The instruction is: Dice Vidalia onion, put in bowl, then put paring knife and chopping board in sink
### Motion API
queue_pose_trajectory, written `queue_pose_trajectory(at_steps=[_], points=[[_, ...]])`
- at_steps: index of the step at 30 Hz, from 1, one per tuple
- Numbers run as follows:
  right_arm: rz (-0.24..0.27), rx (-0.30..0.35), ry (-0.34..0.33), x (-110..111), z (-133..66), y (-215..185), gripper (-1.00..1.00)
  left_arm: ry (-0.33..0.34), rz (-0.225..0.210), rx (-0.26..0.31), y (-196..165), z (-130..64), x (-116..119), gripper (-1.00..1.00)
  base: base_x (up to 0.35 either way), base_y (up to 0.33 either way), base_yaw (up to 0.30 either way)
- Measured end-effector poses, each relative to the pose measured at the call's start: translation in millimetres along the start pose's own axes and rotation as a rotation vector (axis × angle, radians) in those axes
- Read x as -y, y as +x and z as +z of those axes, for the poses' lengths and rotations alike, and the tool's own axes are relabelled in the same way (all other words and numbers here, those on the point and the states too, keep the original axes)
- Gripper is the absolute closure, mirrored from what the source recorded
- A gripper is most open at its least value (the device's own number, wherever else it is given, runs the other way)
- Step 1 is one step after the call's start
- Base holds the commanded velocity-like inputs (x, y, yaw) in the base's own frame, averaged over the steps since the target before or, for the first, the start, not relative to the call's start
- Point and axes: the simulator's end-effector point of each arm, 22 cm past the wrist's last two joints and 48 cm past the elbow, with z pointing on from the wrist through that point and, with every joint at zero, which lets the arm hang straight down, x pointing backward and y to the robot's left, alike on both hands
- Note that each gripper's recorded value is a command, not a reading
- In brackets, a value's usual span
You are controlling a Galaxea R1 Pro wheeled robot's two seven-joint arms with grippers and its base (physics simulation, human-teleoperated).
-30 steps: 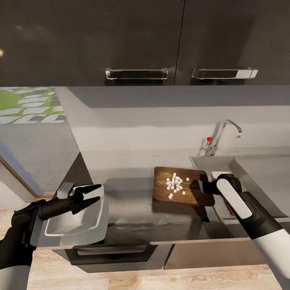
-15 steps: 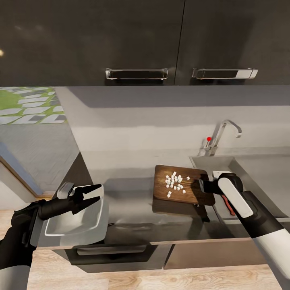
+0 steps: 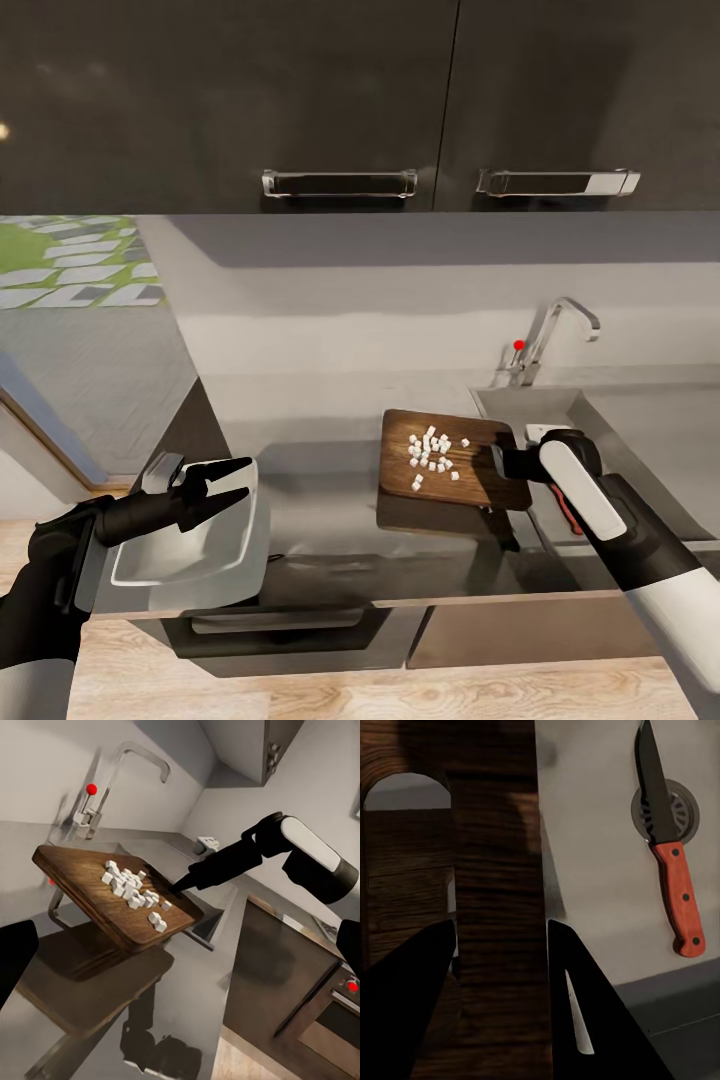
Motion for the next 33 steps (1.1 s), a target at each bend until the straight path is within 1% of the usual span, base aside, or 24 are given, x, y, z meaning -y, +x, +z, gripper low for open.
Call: queue_pose_trajectory(at_steps=[13,33], points=[[0.002,-0.004,-0.013,-6.9,-0.3,1.5,1.00,0.001,0.000,0.001,0.0,0.3,0.1,-1.00,0.000,0.000,0.000],[0.001,-0.004,-0.014,-7.8,-0.3,1.7,1.00,0.001,-0.001,0.001,0.1,0.4,0.2,-1.00,0.000,0.000,0.000]])
